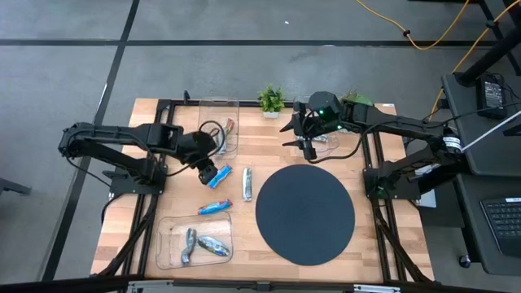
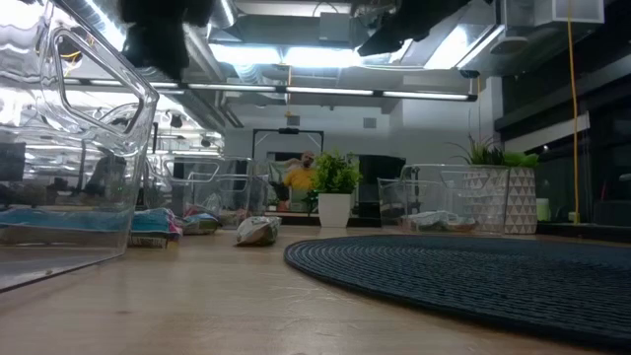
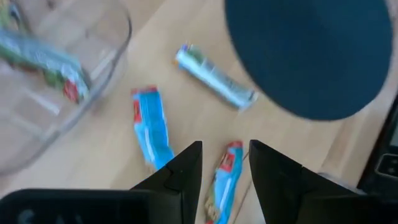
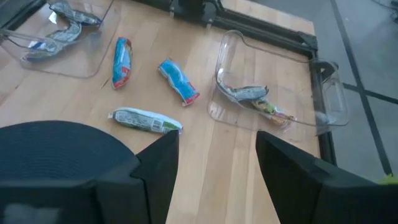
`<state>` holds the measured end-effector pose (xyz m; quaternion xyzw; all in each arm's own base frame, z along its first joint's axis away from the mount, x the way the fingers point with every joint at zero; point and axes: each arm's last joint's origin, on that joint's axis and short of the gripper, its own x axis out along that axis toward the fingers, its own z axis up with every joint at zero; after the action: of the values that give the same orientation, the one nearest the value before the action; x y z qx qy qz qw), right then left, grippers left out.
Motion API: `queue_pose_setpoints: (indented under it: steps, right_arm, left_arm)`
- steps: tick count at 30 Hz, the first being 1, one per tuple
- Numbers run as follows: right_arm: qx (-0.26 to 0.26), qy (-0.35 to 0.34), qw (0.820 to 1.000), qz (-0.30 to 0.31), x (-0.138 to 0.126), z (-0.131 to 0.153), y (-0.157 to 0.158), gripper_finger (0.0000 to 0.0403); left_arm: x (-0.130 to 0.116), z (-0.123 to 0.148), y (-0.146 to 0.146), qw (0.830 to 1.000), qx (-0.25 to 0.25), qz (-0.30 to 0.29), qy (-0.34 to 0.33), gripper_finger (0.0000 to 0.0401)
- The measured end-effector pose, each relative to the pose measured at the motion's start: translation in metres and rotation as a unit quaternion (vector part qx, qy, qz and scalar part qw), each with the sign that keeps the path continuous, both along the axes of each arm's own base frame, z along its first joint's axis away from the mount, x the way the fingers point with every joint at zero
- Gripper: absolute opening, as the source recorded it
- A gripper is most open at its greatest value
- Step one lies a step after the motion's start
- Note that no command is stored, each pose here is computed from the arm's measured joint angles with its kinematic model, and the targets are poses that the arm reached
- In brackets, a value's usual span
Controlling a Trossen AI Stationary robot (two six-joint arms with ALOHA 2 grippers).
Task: Pick and place Granola Bars by type
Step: Put the red granola bar into the top left transparent bin
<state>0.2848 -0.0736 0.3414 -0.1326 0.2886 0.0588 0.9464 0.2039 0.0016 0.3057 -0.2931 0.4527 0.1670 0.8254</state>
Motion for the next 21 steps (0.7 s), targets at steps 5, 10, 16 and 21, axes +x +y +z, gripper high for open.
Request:
queue_pose_setpoints:
  steps: [5, 10, 16, 21]
  right_arm:
    - [0.001, 0.004, 1.0, 0.0, 0.002, -0.002, -0.001, 0.0216]
    - [0.001, 0.004, 1.0, 0.0, 0.002, -0.002, -0.001, 0.0216]
    - [0.003, 0.004, 1.0, -0.001, 0.002, -0.002, -0.001, 0.0216]
    - [0.003, 0.004, 1.0, -0.001, 0.002, -0.002, 0.0, 0.0216]
  left_arm:
    - [-0.005, -0.031, -0.005, 0.998, -0.02, 0.024, 0.05, 0.0125]
    - [-0.013, -0.061, -0.004, 0.993, -0.033, 0.057, 0.1, 0.0125]
    - [-0.017, -0.095, -0.006, 0.989, -0.075, 0.07, 0.111, 0.013]
    - [-0.011, -0.113, -0.008, 0.992, -0.108, 0.047, 0.051, 0.0147]
